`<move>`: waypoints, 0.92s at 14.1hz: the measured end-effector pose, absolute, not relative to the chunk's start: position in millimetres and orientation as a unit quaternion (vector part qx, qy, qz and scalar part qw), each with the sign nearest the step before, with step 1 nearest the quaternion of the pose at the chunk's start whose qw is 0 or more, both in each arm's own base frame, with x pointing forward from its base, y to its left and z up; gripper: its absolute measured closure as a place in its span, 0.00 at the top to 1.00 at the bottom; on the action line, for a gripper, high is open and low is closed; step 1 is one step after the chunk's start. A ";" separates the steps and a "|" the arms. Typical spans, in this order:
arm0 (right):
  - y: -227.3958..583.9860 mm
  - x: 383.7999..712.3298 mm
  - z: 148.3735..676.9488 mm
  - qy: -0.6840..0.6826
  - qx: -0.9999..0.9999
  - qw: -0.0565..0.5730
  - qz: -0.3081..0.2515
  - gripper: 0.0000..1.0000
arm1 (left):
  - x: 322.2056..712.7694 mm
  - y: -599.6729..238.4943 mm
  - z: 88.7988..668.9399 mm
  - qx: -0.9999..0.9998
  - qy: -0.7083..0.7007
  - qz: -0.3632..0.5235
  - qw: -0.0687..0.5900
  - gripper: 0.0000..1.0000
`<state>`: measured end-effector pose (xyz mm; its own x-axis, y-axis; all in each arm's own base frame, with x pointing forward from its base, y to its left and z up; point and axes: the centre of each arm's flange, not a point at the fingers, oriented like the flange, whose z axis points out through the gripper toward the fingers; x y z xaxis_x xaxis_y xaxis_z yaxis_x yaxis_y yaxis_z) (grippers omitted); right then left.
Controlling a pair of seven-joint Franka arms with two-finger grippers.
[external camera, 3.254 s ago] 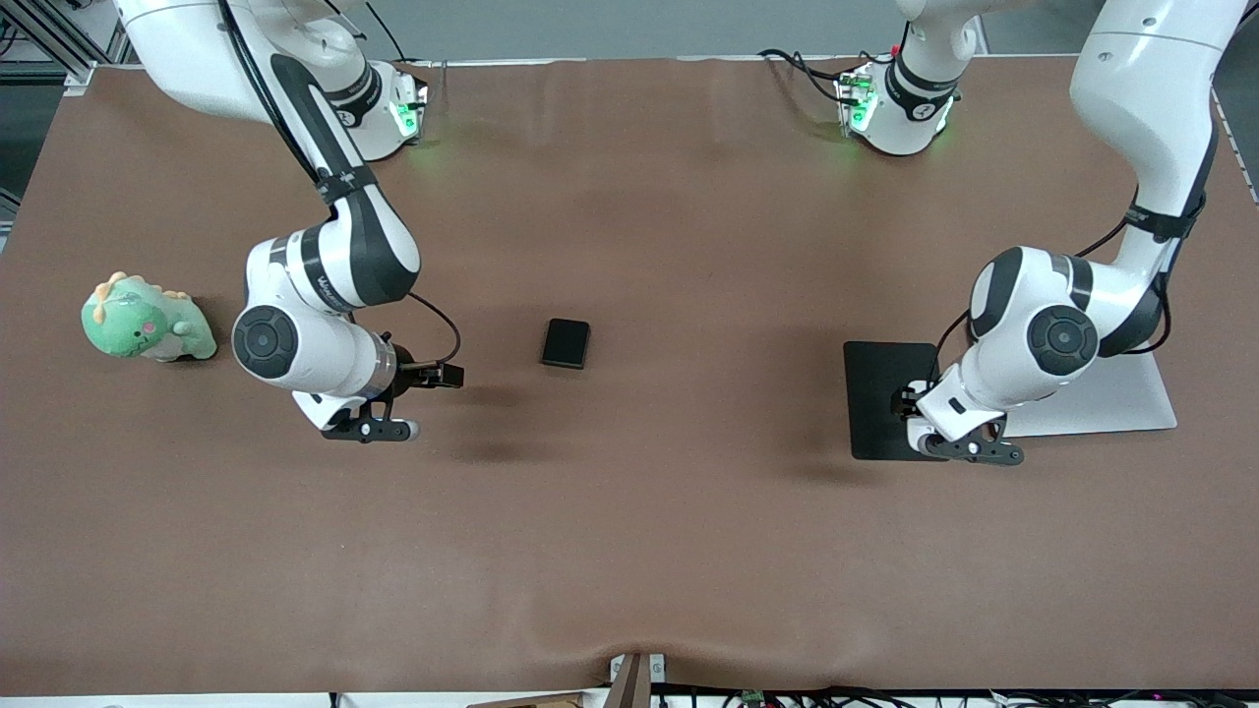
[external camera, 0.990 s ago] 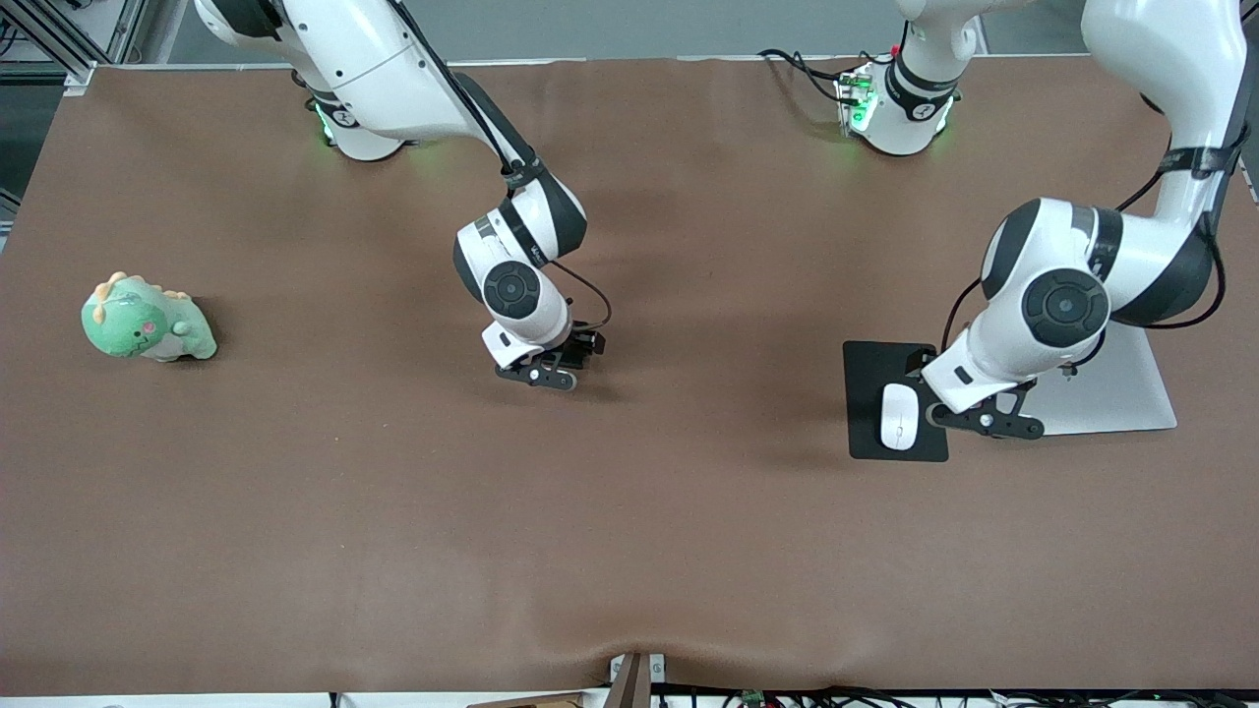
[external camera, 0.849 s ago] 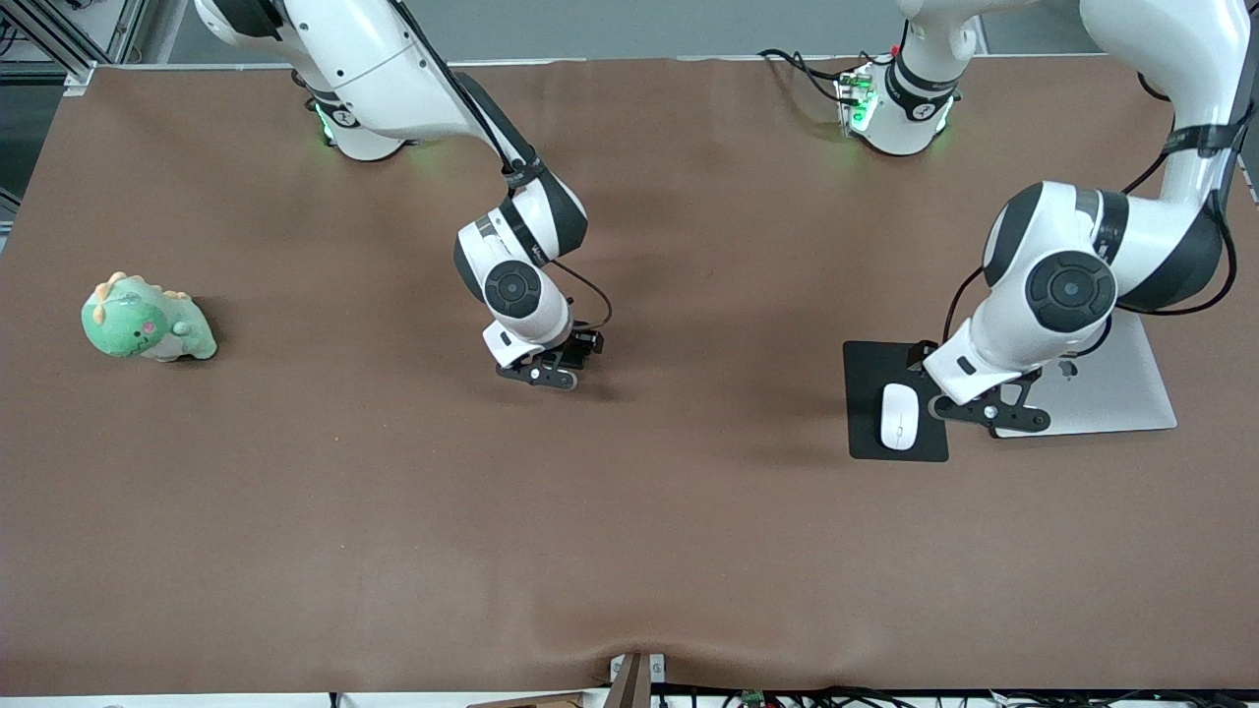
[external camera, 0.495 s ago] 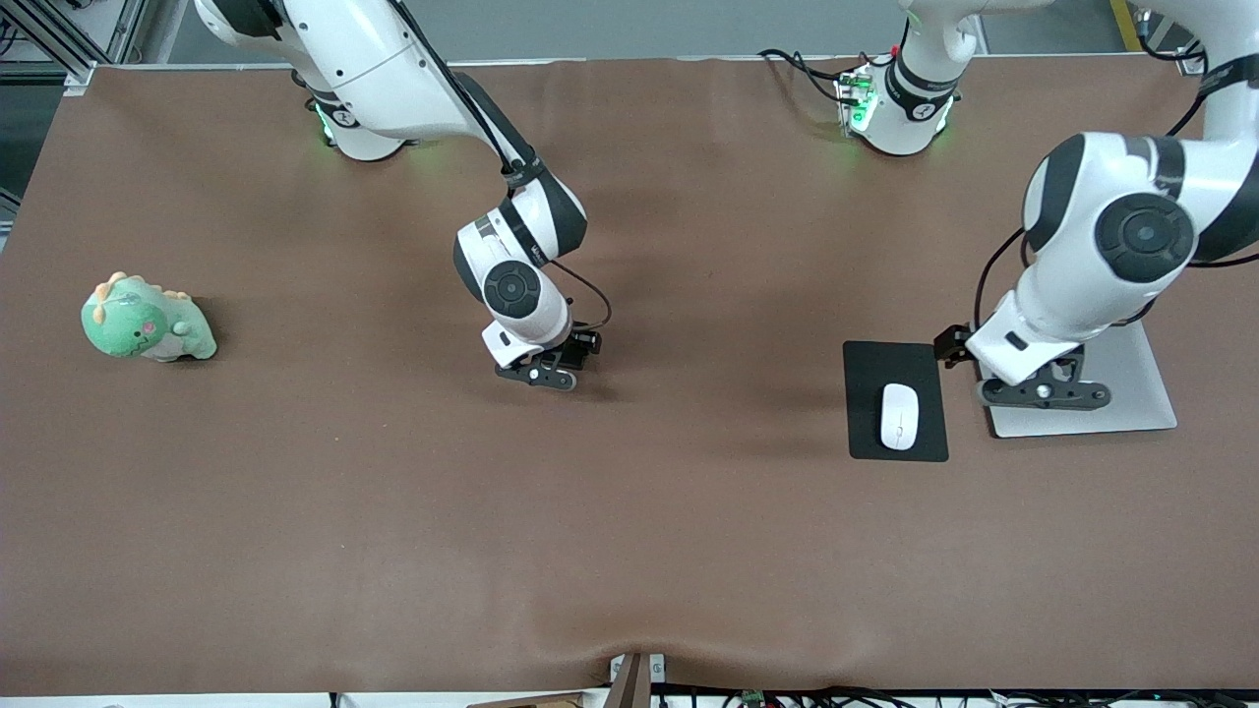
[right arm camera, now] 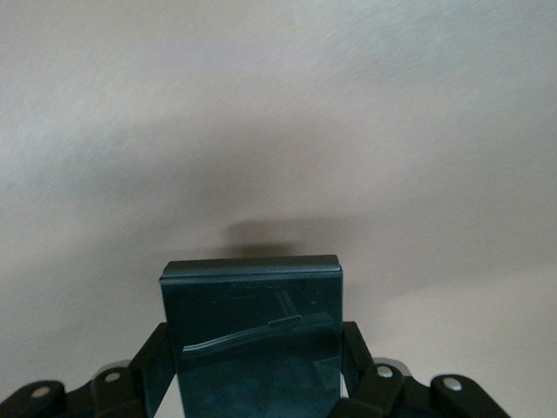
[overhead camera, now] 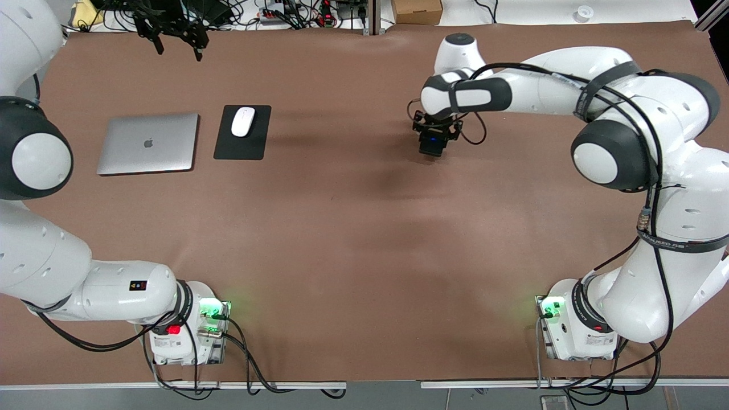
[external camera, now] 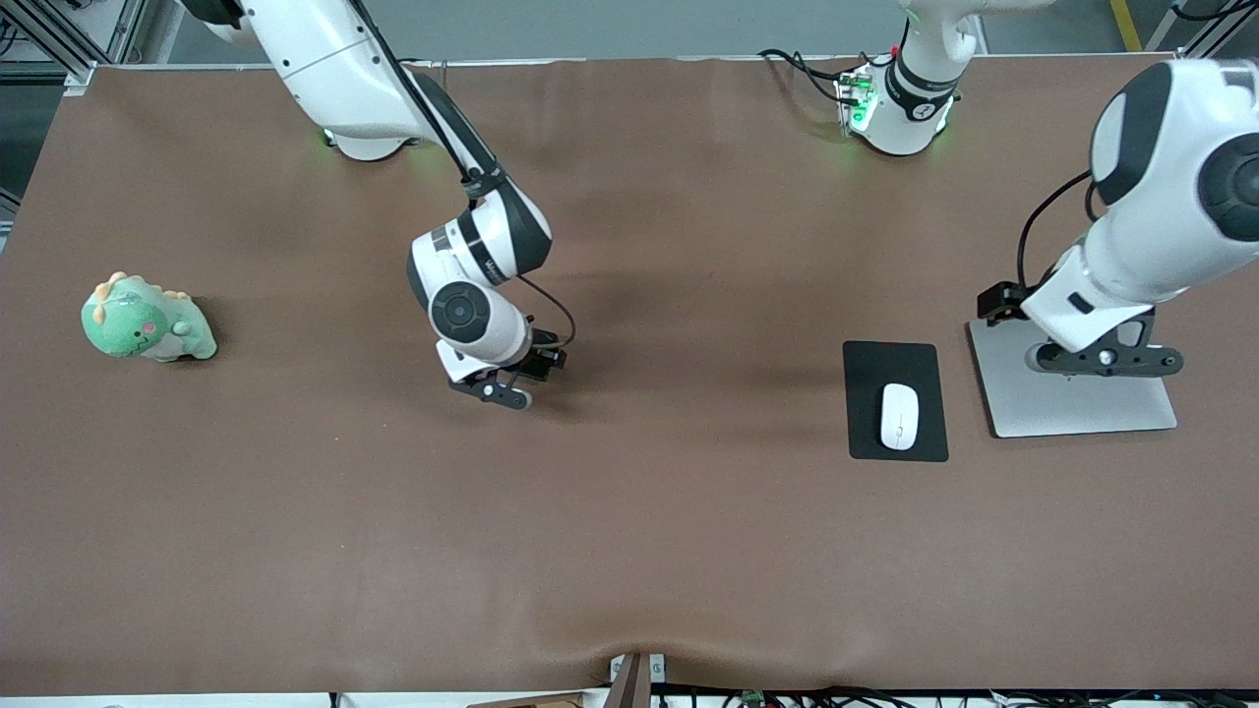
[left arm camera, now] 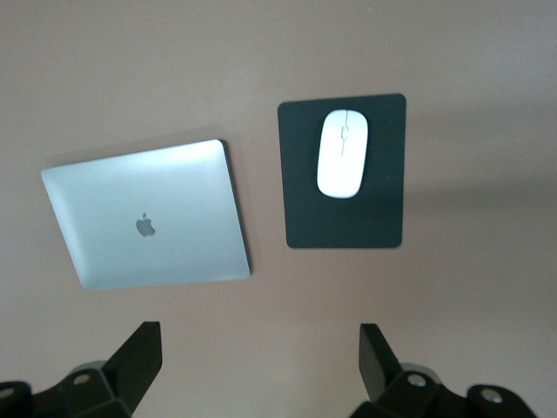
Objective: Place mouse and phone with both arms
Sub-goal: 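Carry the phone toward the plush toy while the left gripper withdraws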
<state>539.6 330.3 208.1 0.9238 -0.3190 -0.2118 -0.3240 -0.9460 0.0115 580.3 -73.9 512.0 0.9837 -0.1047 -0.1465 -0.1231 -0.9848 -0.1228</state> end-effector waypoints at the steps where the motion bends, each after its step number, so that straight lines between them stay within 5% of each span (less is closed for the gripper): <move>1: 320.0 542.9 206.1 0.166 -0.980 0.011 0.109 0.80 | 577.3 -66.1 517.0 -0.994 0.059 0.075 0.057 1.00; 13: 141.1 535.4 207.5 0.076 -0.987 0.021 0.137 0.80 | 542.0 7.3 645.7 -0.995 0.087 0.044 0.012 1.00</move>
<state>535.4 141.1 207.5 0.9511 -0.1440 -0.2734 -0.1556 -0.9876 -0.0211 542.0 7.3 645.7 0.9811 -0.1715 -0.0893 -0.1736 -0.9847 -0.0160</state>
